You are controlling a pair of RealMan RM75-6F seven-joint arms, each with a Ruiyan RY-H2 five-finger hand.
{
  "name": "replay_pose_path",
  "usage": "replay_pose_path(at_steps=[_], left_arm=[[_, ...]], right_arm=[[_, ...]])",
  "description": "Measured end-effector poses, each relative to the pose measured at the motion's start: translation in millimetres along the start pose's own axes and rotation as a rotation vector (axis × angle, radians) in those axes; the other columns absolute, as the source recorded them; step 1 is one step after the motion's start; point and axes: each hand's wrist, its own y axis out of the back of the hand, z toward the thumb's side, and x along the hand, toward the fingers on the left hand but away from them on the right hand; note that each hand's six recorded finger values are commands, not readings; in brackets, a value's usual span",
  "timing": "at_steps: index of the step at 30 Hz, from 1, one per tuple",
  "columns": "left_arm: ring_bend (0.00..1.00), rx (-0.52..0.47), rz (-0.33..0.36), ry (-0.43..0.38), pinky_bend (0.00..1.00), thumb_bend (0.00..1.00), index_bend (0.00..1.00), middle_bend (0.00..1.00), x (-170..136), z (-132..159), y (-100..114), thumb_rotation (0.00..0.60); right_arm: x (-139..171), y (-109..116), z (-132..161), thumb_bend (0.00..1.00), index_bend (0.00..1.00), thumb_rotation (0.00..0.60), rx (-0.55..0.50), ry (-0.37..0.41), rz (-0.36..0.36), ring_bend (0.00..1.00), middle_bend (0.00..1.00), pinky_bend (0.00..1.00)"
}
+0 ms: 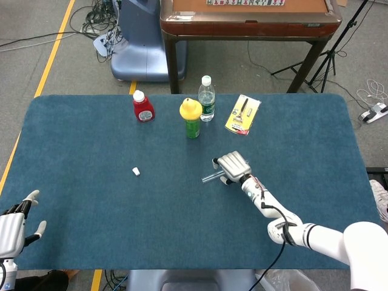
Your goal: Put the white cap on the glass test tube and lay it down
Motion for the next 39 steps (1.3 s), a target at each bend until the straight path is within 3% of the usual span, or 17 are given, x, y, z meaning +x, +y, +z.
replay_pose_path(at_steps=[21,39], left_arm=[[0.35,-0.01,-0.017,0.007,0.45,0.27,0.18,0.33,0.3,-2.2,-6.3,0.6],[0.35,-0.012,-0.017,0.016,0.45,0.27,0.18,0.32,-2.0,-5.5,-6.6,0.6]], right_arm=[[-10.6,-12.0,-6.1,0.32,0.42,0.6,0.015,-0.033,0.031,1.0,1.0,1.0],[-13.9,-14.5,-5.9,0.32,0.52,0.6,0.017,-0.044,0.035,1.0,1.0,1.0]])
